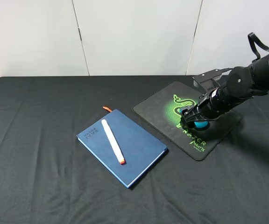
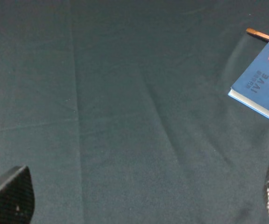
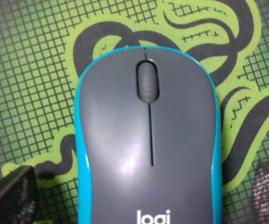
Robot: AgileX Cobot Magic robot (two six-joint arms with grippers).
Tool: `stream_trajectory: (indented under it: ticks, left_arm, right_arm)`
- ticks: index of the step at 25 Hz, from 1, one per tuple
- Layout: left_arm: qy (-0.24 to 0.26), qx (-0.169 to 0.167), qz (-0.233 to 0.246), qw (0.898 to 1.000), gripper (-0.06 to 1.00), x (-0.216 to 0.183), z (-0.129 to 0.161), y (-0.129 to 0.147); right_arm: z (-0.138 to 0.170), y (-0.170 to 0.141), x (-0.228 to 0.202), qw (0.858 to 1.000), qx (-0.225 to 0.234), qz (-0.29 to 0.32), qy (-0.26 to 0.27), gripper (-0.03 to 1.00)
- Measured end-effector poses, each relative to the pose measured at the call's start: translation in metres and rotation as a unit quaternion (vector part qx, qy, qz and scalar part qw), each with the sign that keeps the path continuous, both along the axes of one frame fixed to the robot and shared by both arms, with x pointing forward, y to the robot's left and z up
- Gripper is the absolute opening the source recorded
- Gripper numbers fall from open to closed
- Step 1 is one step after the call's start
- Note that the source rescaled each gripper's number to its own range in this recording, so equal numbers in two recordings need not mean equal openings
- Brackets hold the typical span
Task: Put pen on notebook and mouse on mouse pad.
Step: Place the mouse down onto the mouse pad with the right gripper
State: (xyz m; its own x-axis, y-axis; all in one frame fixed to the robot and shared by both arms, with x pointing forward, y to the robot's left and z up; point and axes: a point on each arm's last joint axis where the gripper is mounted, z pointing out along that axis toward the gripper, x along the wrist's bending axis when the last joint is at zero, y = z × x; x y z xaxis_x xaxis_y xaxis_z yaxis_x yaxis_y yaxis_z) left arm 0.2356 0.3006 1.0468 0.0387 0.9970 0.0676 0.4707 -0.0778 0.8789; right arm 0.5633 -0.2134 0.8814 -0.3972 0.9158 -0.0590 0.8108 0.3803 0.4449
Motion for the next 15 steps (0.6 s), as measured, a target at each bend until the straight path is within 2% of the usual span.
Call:
stream_trajectory:
  ticks: [9, 15]
  left_arm:
    - [0.000, 0.000, 0.000, 1.000, 0.98, 0.000, 0.000, 0.000]
    - [0.000, 0.000, 0.000, 1.000, 0.98, 0.000, 0.000, 0.000]
  right_arm:
    - [0.014, 0.003, 0.005, 0.999, -0.003, 0.005, 0.038, 1.00]
    - [0.049, 0.002, 0.001, 1.000, 0.006, 0.008, 0.014, 1.00]
